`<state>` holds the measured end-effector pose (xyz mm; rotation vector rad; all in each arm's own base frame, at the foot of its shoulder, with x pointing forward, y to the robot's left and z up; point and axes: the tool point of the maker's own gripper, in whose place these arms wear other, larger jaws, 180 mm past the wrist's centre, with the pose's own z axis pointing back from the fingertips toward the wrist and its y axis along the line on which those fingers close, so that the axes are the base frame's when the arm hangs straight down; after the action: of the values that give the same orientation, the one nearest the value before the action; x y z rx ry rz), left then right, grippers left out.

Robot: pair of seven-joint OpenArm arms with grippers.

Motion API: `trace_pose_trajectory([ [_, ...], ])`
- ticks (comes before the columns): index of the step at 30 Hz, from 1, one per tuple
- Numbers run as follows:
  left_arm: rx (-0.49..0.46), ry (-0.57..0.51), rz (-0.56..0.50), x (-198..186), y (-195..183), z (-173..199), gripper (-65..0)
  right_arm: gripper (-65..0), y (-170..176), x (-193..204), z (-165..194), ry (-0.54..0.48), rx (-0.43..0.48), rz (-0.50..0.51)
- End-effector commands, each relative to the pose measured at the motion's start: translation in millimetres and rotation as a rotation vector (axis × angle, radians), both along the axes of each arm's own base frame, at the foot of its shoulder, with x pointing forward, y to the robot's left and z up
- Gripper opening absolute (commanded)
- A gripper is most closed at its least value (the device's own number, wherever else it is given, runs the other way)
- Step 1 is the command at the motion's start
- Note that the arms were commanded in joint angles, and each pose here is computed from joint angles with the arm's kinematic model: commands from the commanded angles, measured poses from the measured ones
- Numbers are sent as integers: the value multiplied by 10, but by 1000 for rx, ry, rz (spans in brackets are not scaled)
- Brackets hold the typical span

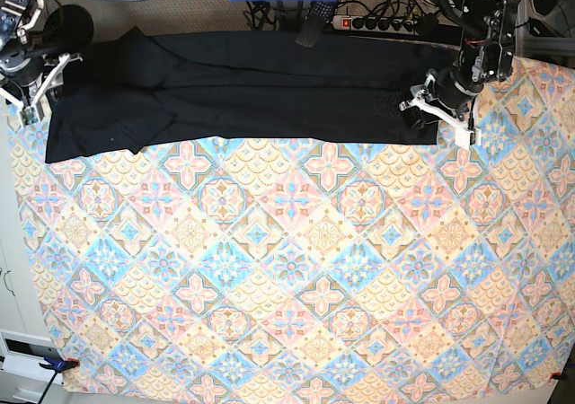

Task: Fold the T-shirt properly
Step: 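Grasp the folded strip's ends with both grippers and tuck them inward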

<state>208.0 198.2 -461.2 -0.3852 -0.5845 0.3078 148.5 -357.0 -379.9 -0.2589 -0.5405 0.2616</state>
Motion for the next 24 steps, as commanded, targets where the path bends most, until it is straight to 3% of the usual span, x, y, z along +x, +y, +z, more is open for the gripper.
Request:
trace_pose_trajectory([
  [1,9,-13,0,62,167,115,-401,-395,-5,135,155,-52,-22,26],
  [6,-61,41,54,77,443,275,-292,-395,108,305,212,-114,2,18],
  [10,-30,57,29,162,599,374,-293,-395,243,339,151,-114,31,31],
  [16,-62,154,-67,179,446,399,-293,-395,370,420,124,-118,49,63],
  [24,-72,214,-99,76,402,360,-293,-395,370,420,124,-118,49,63],
])
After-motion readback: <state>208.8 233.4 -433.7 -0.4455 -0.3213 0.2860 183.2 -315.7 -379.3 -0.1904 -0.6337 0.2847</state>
